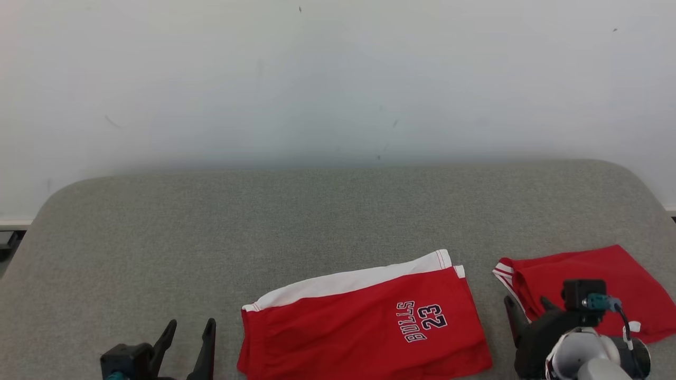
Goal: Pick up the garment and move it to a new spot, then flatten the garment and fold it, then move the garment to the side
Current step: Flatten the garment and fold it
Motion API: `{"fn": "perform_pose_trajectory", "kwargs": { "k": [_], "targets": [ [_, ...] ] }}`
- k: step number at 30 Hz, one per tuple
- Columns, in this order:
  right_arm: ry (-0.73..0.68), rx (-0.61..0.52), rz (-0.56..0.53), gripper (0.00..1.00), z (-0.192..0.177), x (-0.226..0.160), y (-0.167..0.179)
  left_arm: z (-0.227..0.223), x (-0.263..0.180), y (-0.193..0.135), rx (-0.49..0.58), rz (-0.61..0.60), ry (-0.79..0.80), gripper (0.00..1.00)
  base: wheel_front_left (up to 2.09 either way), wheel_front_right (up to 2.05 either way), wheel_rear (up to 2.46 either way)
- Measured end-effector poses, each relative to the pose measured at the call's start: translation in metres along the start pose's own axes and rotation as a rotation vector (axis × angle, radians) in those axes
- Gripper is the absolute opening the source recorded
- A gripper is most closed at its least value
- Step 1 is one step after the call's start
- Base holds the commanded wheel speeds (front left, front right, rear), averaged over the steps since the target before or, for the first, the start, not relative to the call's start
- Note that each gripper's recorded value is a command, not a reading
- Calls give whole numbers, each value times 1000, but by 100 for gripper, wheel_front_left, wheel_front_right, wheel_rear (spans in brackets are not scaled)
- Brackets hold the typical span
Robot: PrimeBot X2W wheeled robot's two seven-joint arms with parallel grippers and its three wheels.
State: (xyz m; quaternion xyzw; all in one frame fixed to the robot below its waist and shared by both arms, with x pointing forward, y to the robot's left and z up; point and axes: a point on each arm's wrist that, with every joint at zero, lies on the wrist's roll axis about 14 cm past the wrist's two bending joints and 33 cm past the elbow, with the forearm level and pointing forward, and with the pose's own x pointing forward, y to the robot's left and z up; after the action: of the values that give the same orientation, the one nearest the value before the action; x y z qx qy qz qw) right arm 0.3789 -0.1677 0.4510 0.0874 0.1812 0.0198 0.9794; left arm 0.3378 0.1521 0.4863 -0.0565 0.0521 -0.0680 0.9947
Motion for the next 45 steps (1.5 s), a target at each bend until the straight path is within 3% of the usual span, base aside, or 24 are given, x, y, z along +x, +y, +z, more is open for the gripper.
{"fn": "perform_pose_trajectory", "kwargs": {
  "k": [8, 18, 27, 28, 31, 37, 38, 40, 42, 43, 44, 45],
  "targets": [
    [243, -74, 17, 100, -5, 27, 14, 4, 1, -11, 15, -27, 7, 100, 0, 0, 0],
    [517, -86, 50, 100, -49, 35, 41, 3, -3, -5, 15, -1, 28, 100, 0, 0, 0],
    [626, -105, 51, 100, -59, 41, 52, 3, -11, 7, 5, 40, 35, 100, 0, 0, 0],
    [628, -107, 53, 95, -57, 43, 54, 3, -11, 8, 7, 42, 35, 100, 0, 0, 0],
    [633, -104, 42, 96, -54, 46, 51, 2, -12, 7, 5, 40, 44, 100, 0, 0, 0],
    [681, -93, 21, 86, -62, 48, 46, 0, -12, 10, 3, 50, 57, 100, 0, 0, 0],
    [688, -88, 19, 82, -63, 49, 46, -1, -12, 11, 3, 51, 58, 100, 0, 0, 0],
    [696, -84, 13, 59, -64, 50, 45, -2, -13, 13, 5, 54, 67, 100, 0, 0, 0],
    [712, -72, 13, 34, -67, 48, 45, -2, -13, 13, 6, 56, 70, 100, 0, 0, 0],
    [722, -72, 13, 11, -69, 48, 46, -2, -13, 13, 6, 56, 71, 100, 0, 0, 0],
    [724, -71, 13, 0, -70, 47, 46, -2, -13, 13, 5, 56, 71, 100, 0, 0, 0],
    [726, -71, 14, 0, -71, 48, 47, -3, -13, 13, 5, 55, 77, 100, 0, 0, 0]
  ]
}}
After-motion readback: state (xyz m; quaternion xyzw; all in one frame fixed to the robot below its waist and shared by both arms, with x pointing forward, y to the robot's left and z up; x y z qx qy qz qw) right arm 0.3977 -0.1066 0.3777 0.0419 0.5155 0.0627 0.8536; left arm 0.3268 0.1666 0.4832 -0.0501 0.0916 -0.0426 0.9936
